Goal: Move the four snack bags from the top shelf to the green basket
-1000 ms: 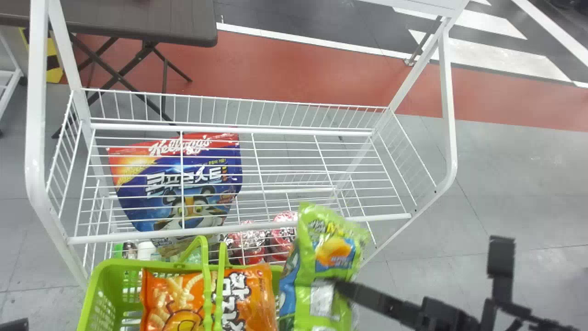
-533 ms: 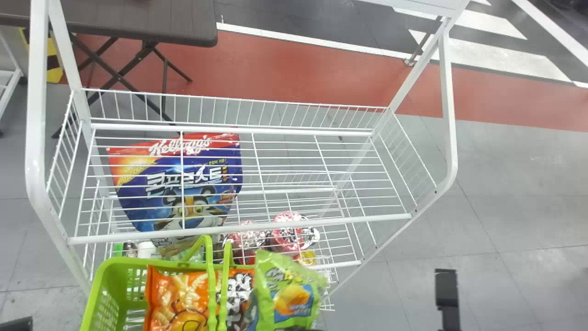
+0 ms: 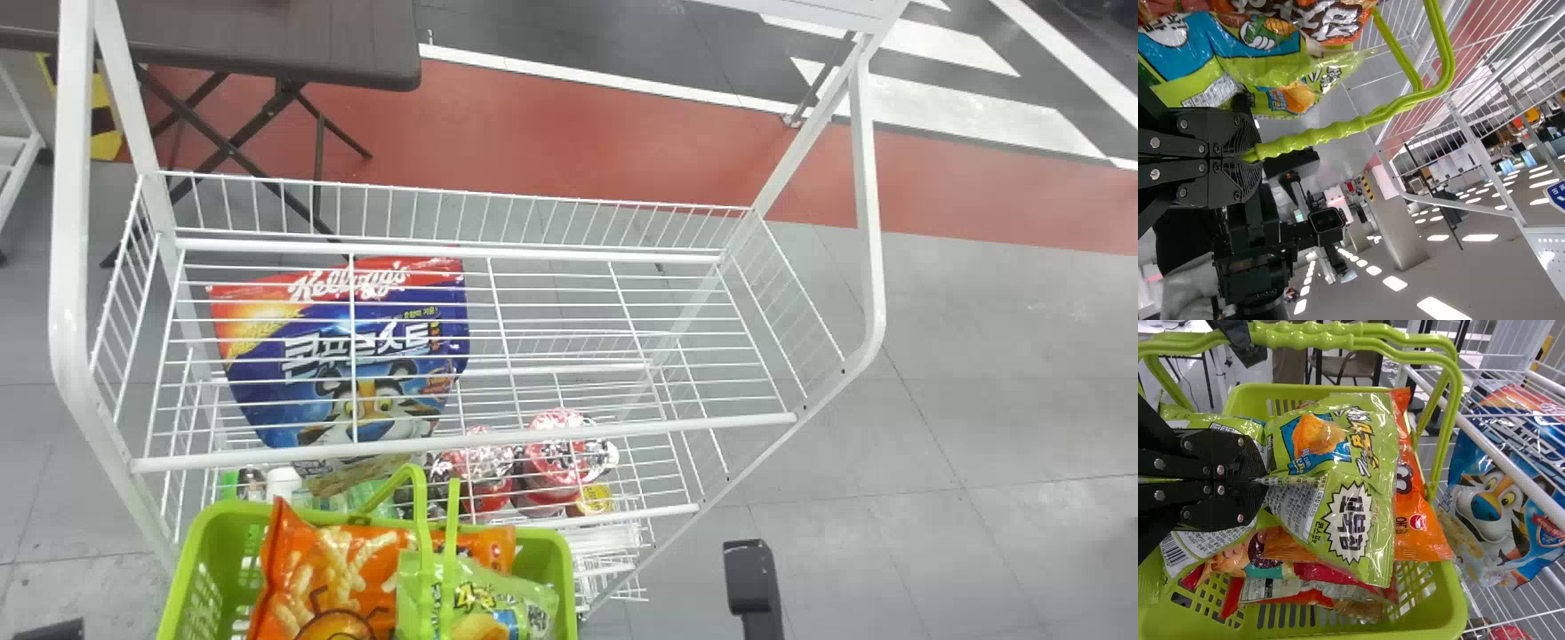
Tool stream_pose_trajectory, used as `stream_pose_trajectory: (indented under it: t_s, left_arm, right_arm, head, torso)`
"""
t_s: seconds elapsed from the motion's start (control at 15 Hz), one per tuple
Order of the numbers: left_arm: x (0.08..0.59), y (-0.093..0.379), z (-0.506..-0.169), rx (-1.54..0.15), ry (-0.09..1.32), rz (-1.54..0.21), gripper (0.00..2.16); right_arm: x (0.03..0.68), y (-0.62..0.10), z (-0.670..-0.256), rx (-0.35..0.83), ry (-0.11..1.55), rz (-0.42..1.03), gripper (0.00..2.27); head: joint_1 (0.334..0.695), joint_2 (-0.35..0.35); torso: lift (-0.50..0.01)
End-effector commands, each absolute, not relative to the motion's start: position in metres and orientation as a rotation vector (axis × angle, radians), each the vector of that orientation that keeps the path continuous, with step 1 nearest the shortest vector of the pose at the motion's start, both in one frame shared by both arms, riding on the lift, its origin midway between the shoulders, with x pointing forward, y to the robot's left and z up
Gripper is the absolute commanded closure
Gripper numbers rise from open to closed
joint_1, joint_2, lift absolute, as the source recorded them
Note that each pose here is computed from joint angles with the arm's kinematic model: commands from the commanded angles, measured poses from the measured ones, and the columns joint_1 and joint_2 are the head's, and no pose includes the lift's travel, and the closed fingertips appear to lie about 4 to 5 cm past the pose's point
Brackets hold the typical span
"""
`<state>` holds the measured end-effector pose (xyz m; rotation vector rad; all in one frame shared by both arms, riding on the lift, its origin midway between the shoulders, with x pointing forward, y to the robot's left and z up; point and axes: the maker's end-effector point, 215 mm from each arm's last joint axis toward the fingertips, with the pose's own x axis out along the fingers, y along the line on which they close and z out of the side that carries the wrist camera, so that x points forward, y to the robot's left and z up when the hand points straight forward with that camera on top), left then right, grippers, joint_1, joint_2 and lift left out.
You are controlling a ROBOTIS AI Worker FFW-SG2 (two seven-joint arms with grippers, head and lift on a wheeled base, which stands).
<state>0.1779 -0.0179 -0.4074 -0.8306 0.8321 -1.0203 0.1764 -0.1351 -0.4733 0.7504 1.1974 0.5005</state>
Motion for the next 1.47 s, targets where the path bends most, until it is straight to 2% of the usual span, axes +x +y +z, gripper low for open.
stream_pose_trajectory:
  t_s: [0.0,0.07,0.13,0.2,0.27,0.33,0.4,0.73,1.0,1.13,1.27,1.4]
  left_arm:
    - [0.178,-0.020,-0.405,-0.825,0.829,-1.024,1.13]
    - [0.177,-0.020,-0.405,-0.826,0.829,-1.025,1.13]
    - [0.177,-0.019,-0.405,-0.824,0.830,-1.024,1.13]
    - [0.177,-0.018,-0.407,-0.825,0.834,-1.020,1.13]
    - [0.177,-0.017,-0.407,-0.827,0.835,-1.020,1.13]
    - [0.177,-0.017,-0.408,-0.827,0.839,-1.018,1.13]
    - [0.177,-0.017,-0.408,-0.827,0.841,-1.019,1.13]
    - [0.178,-0.020,-0.407,-0.824,0.841,-1.022,1.13]
    - [0.177,-0.020,-0.407,-0.826,0.843,-1.024,1.13]
    - [0.178,-0.019,-0.408,-0.825,0.841,-1.020,1.13]
    - [0.178,-0.020,-0.408,-0.829,0.844,-1.019,1.13]
    - [0.178,-0.021,-0.408,-0.834,0.843,-1.018,1.13]
  right_arm:
    - [0.188,-0.128,-0.488,0.681,1.178,0.481,2.21]
    - [0.189,-0.126,-0.490,0.685,1.176,0.485,2.19]
    - [0.186,-0.123,-0.490,0.690,1.184,0.490,2.00]
    - [0.183,-0.119,-0.487,0.707,1.185,0.509,1.62]
    - [0.180,-0.119,-0.482,0.710,1.178,0.515,0.75]
    - [0.180,-0.124,-0.476,0.704,1.166,0.511,0.05]
    - [0.182,-0.133,-0.470,0.688,1.150,0.497,0.00]
    - [0.187,-0.168,-0.459,0.630,1.126,0.425,0.05]
    - [0.211,-0.194,-0.452,0.521,1.047,0.354,0.06]
    - [0.246,-0.214,-0.435,0.438,0.902,0.317,0.06]
    - [0.304,-0.237,-0.387,0.266,0.588,0.279,0.06]
    - [0.327,-0.242,-0.346,0.205,0.405,0.274,0.06]
  head:
    - [0.695,-0.350]
    - [0.695,-0.350]
    - [0.695,-0.350]
    - [0.695,-0.350]
    - [0.695,-0.350]
    - [0.695,-0.350]
    - [0.695,-0.350]
    - [0.695,-0.350]
    - [0.695,-0.350]
    - [0.695,-0.350]
    - [0.695,-0.350]
    - [0.695,-0.350]
  torso:
    - [0.000]
    - [0.000]
    - [0.000]
    - [0.000]
    - [0.000]
    - [0.000]
    - [0.000]
    - [0.000]
    - [0.000]
    - [0.000]
    - [0.000]
    - [0.000]
